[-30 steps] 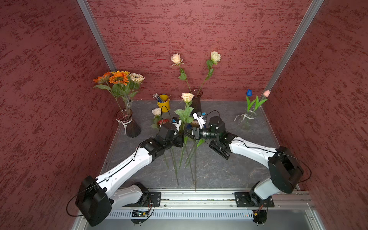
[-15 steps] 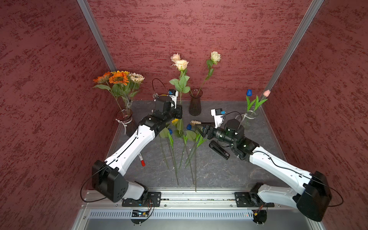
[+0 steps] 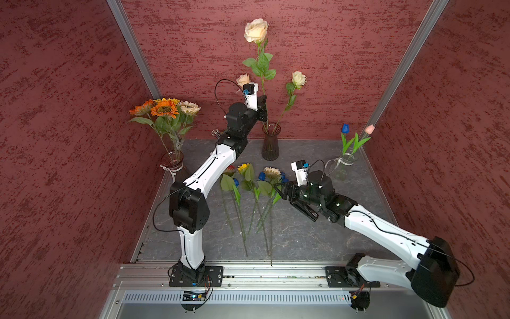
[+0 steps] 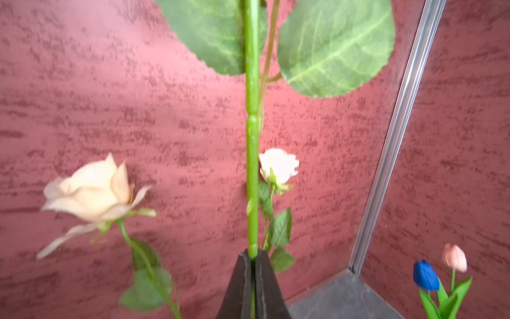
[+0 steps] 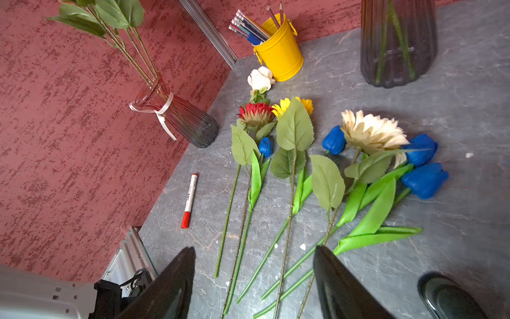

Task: Arrange the flowers in different vases according to their variety
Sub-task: Insert the flower into the vase.

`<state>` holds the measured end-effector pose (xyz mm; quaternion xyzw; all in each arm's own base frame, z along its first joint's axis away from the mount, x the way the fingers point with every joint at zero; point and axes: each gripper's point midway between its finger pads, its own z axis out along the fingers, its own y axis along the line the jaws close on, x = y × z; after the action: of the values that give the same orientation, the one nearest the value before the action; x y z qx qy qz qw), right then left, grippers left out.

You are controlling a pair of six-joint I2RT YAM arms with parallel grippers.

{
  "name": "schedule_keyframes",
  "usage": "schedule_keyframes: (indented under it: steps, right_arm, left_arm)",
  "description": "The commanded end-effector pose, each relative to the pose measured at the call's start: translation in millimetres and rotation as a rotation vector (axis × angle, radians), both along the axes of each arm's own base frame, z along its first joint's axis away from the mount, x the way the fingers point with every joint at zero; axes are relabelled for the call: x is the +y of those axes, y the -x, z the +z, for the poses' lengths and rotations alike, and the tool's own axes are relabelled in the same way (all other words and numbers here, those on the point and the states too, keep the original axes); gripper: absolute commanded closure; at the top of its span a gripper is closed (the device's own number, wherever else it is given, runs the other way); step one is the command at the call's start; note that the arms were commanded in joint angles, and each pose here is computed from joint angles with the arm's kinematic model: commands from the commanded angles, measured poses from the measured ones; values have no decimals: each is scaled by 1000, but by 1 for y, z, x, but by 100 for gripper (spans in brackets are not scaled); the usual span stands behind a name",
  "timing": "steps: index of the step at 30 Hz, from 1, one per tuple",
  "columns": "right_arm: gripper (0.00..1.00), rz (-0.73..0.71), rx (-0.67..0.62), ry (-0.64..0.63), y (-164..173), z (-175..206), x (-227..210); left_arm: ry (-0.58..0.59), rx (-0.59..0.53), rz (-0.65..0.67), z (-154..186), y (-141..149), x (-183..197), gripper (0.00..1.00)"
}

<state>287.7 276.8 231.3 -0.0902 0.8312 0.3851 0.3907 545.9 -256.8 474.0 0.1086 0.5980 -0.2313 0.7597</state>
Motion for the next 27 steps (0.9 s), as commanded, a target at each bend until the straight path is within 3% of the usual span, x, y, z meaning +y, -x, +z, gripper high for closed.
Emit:
schedule_keyframes:
  steps: [1,5,14,16,17,19,27]
  right_arm:
    - [27,-24,-18,30,-3,2,-9]
    - [28,-25,-32,50,-3,6,-12]
    - [28,-64,-40,89,-3,4,-27]
    - [27,-62,-31,110,-4,2,-28]
    - [27,-68,-24,127,-5,0,-28]
    - [27,-97,18,187,-10,-10,-33]
    - [30,-56,211,266,-16,-59,-13]
  left_arm:
    - [61,-166,-3,26,-2,-4,100]
    - [72,-156,-9,-6,-28,-15,100]
    - [-4,152,-3,-135,-73,-37,98]
    - [11,259,6,-160,-75,-33,42]
    - [13,297,0,-167,-71,-32,33]
    - [1,303,-9,-165,-53,-32,24]
    - [-26,338,20,-148,22,-7,14]
